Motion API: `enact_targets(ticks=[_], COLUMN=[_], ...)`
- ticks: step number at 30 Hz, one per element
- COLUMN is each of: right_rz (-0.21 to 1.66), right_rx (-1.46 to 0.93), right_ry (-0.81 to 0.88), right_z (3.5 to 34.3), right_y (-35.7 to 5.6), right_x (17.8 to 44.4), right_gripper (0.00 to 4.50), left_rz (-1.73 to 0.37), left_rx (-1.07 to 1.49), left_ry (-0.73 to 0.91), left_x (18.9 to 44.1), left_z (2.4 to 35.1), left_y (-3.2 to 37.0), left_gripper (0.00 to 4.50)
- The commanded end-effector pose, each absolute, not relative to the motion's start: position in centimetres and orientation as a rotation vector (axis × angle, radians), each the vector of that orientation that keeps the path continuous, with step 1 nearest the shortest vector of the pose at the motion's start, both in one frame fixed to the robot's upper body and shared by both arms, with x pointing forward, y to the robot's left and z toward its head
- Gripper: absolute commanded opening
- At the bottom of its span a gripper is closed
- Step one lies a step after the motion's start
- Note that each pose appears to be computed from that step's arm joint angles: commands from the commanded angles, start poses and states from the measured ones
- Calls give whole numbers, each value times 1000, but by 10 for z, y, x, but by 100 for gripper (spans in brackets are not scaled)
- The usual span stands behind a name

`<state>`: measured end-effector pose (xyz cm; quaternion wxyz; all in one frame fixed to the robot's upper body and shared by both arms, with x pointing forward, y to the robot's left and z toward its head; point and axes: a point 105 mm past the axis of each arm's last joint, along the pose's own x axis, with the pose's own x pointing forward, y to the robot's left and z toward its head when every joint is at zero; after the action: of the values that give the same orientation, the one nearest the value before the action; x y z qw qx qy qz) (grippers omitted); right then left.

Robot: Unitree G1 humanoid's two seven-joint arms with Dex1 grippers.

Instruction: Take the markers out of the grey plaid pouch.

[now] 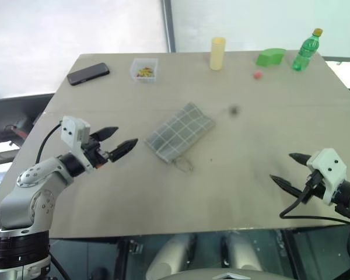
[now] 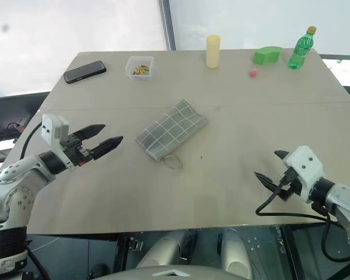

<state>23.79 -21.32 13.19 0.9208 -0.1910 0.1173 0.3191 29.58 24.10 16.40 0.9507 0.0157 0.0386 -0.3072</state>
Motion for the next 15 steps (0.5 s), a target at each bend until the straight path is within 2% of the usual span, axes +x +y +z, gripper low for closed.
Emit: enact_targets(ticks=[1,9,15], right_rz=[662,700,777], right_rx=[-422,-411,-394], right_ry=[203,152,127], right_z=[145,152,158], right_y=[-212,-204,-192], right_x=[237,244,235], right_gripper=[442,442,442], left_rz=[-657,-720,-805], left_rx=[59,95,318], left_ry=[34,37,66], left_x=[291,280,273], left_z=[180,172,153], left_y=[235,228,226], left_gripper=[449,449,449])
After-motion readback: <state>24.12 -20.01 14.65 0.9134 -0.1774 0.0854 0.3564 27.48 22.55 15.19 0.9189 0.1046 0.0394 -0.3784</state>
